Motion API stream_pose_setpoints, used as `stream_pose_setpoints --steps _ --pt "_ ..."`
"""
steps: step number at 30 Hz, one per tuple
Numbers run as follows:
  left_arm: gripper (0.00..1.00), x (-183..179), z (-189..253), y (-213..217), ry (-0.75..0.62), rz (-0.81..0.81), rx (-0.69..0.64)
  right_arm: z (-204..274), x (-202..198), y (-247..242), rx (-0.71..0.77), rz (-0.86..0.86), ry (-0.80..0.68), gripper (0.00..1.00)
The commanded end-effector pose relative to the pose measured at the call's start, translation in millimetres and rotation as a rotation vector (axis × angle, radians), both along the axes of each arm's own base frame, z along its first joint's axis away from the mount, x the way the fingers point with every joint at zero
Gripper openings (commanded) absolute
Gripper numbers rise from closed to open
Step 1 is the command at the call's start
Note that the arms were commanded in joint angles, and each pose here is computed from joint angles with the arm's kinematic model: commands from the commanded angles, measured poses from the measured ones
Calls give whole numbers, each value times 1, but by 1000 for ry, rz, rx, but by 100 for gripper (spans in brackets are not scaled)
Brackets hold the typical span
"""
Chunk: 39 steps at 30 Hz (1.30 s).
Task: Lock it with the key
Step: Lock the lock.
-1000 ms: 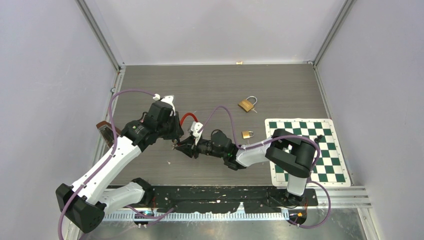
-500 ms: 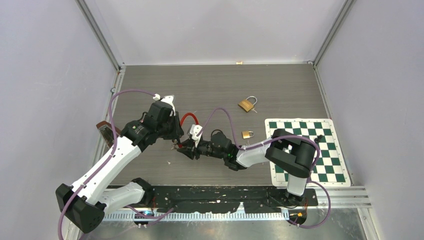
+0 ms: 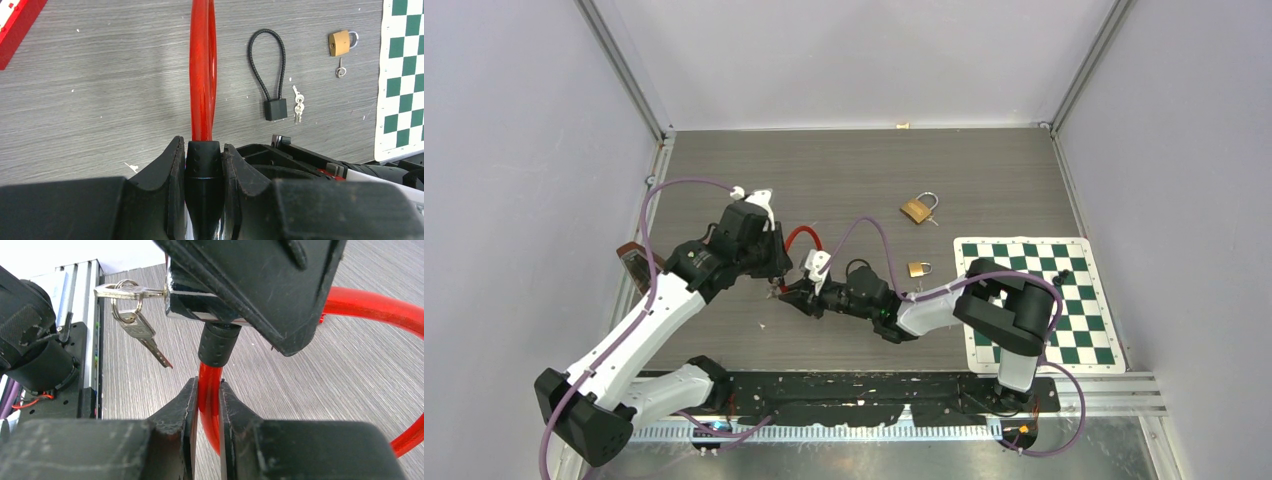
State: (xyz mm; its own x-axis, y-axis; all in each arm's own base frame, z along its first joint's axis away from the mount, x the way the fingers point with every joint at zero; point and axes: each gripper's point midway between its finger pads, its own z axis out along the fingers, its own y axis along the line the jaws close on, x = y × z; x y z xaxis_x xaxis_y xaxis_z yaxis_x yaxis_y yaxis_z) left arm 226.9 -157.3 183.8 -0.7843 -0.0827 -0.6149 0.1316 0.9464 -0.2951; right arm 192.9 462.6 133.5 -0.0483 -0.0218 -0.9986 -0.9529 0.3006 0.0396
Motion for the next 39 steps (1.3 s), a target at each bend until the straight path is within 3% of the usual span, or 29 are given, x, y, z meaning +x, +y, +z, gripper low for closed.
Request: stream_pose_setpoints --steps 1,9,12,17,23,25,27,29,39 --pt "0 -2 22 -5 -39 -51 -29 77 24 1 252 -73 -82 5" --pt "0 8 45 -3 -99 -72 7 116 49 -3 405 -134 -167 5" --pt "0 4 37 -4 -60 -87 17 121 58 -4 454 -135 -162 5" --pt "0 0 6 -4 -8 -87 38 96 68 -14 506 -165 -64 7" --pt "0 -2 -19 -18 60 -102 47 67 68 -18 460 -182 -13 13" --pt "0 -4 -25 -18 82 -86 59 60 70 -26 441 -215 -14 23" --pt "0 -3 -26 -16 87 -66 63 55 74 -39 427 -269 -8 46" --pt "0 -2 -26 -15 84 -47 64 53 71 -52 420 -300 10 56" --pt "0 4 -29 -14 100 30 61 29 46 -87 131 -314 146 56"
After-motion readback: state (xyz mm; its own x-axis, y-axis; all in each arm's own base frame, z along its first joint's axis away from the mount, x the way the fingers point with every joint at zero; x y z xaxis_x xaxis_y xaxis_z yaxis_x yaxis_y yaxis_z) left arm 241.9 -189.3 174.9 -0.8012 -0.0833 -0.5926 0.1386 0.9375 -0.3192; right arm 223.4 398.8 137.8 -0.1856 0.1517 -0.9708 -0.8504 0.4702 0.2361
